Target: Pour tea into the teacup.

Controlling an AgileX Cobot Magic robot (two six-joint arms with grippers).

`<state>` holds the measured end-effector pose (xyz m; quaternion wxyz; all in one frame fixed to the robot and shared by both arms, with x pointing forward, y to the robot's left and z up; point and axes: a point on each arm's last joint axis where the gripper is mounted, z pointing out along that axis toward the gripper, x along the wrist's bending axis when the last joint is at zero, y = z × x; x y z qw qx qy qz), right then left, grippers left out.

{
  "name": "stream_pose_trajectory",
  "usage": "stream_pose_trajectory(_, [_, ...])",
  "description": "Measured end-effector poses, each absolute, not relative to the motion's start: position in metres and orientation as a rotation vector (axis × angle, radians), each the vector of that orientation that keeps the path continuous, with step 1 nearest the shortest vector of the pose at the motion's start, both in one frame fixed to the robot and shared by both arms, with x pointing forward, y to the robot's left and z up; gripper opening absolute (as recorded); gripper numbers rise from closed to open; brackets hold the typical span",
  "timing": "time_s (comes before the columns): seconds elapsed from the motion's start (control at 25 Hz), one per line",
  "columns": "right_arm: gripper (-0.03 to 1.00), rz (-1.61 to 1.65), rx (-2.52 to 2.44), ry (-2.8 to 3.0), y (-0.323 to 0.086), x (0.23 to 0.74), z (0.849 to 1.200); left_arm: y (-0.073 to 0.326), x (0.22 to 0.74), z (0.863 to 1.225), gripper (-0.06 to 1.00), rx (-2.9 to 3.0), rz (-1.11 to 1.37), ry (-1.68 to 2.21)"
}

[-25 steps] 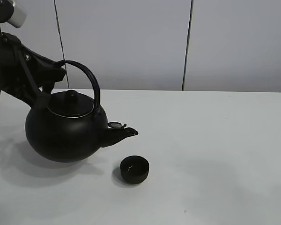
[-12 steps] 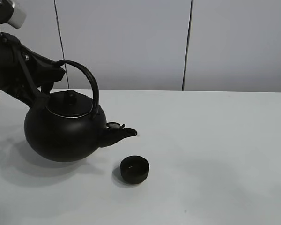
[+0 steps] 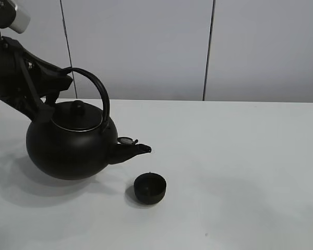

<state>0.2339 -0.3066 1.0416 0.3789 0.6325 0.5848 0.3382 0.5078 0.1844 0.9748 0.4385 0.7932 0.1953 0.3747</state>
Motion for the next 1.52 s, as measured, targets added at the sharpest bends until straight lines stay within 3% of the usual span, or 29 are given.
stream_pose_trajectory(1.52, [0.51, 0.864, 1.616, 1.494, -0.3066, 0.2340, 1.0416, 0.1849, 0.5083, 0.9752, 0.13, 1.929, 0.884, 0.573])
